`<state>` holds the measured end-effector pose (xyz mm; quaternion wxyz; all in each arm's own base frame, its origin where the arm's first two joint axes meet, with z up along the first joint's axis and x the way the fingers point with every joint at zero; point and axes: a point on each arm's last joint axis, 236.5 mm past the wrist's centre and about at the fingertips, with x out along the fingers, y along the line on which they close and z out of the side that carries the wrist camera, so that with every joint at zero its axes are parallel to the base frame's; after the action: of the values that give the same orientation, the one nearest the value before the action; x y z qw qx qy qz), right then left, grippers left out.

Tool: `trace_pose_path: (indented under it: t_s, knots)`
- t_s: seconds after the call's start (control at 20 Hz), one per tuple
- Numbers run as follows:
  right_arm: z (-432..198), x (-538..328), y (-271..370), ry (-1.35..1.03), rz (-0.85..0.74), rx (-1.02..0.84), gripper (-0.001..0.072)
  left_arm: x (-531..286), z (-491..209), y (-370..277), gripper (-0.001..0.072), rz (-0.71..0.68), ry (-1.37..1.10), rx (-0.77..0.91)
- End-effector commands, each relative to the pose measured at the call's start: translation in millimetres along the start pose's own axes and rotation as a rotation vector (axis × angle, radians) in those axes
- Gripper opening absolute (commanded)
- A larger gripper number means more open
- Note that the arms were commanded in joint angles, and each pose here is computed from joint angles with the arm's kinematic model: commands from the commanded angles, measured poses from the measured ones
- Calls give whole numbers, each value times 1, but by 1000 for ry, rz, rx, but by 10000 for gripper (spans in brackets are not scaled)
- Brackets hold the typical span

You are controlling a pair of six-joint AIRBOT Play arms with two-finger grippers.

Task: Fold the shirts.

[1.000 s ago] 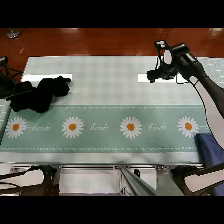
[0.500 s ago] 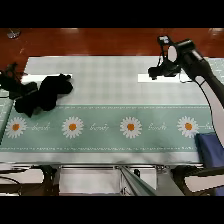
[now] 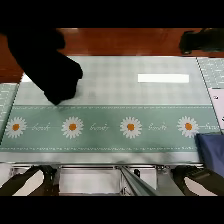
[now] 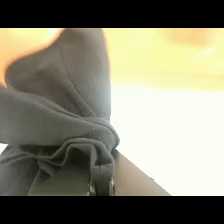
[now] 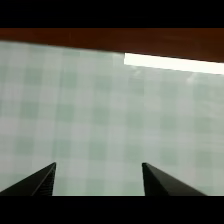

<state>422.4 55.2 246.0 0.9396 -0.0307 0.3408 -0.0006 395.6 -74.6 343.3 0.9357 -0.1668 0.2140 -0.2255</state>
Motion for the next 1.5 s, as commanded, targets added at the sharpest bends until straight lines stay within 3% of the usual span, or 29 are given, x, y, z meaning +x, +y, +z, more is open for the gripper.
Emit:
trace_pose_path:
  t_s: [0.0,0.25,0.5,0.65,0.85,0.9,0.95,1.0,1.15,1.2,1.35,1.45]
  knots:
    - [7,-66,-14,-90,5,-7,620,-51,56,-122,30,-222,-204,129]
    - [-7,-112,-27,-97,-1,3,620,-46,43,-208,29,-444,-232,138]
    - [-25,-127,-32,-52,-3,13,619,41,-104,-239,30,-524,85,79]
    - [-50,-110,-22,43,22,4,620,80,-215,-199,30,-436,326,46]
    - [-108,-54,-1,209,67,-19,620,86,-345,-88,31,-188,678,-49]
    - [-120,-40,4,239,77,-23,620,78,-369,-70,79,-156,754,-83]
    - [-132,-26,8,274,80,-16,620,72,-386,-58,506,-121,804,-130]
    - [-139,-16,10,311,74,11,619,72,-392,-44,707,-87,817,-134]
    - [-139,3,30,331,134,47,619,77,-358,-5,705,10,756,-192]
    - [-132,5,33,298,156,-18,620,75,-336,11,705,40,719,-213]
    - [-137,9,-74,324,-187,-3,620,57,-289,79,702,177,623,-315]
    - [-180,14,-122,409,-220,228,620,51,-292,96,701,163,597,-513]
